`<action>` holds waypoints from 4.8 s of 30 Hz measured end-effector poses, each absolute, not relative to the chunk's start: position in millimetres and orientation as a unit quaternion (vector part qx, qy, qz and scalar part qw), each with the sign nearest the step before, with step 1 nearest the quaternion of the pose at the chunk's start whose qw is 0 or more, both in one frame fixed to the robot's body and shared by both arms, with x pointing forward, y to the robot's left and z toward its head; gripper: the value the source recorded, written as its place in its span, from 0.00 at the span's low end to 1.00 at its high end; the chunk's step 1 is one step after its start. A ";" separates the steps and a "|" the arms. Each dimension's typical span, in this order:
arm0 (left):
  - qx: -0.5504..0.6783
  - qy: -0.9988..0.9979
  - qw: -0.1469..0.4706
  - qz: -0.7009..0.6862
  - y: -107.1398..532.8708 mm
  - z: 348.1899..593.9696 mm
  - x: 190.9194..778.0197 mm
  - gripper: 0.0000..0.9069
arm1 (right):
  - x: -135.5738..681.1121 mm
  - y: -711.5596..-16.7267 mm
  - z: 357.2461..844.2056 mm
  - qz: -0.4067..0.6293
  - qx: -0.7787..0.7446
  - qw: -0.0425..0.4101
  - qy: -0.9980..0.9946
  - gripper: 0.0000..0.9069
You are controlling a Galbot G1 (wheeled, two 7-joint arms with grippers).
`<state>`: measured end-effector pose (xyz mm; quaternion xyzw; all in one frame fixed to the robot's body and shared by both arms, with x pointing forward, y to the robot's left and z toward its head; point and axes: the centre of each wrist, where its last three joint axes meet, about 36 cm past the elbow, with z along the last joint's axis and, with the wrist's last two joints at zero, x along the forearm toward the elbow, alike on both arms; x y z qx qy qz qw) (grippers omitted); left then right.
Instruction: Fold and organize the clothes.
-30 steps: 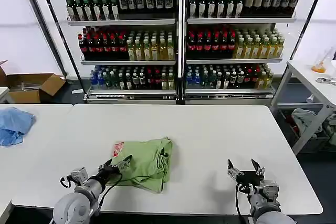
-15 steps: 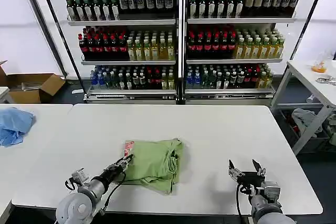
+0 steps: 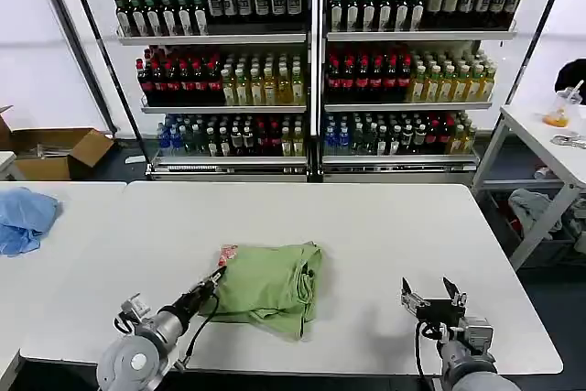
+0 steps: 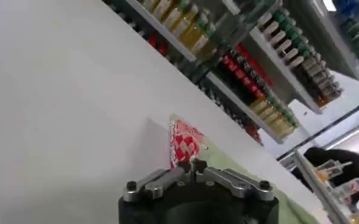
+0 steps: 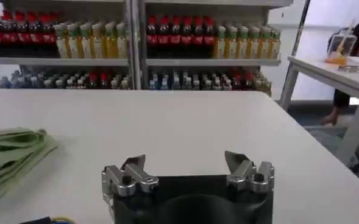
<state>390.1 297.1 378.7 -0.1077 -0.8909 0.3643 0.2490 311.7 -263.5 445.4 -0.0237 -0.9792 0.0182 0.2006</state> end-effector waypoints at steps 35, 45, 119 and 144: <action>-0.106 -0.975 0.143 0.135 330.2 485.0 394.9 0.02 | 304.5 -271.8 460.4 0.016 -0.026 0.185 -0.982 1.00; -0.205 -0.951 0.176 0.150 195.5 445.5 421.6 0.02 | 301.4 -276.8 456.9 0.019 -0.038 0.191 -0.981 1.00; -0.016 -1.000 0.001 -0.011 294.8 430.0 366.0 1.00 | 467.3 -149.0 397.3 -0.126 0.046 0.271 -0.953 0.00; -0.036 -0.999 -0.003 -0.006 278.2 434.1 364.9 1.00 | 421.0 -244.0 411.4 0.067 0.018 0.125 -0.990 1.00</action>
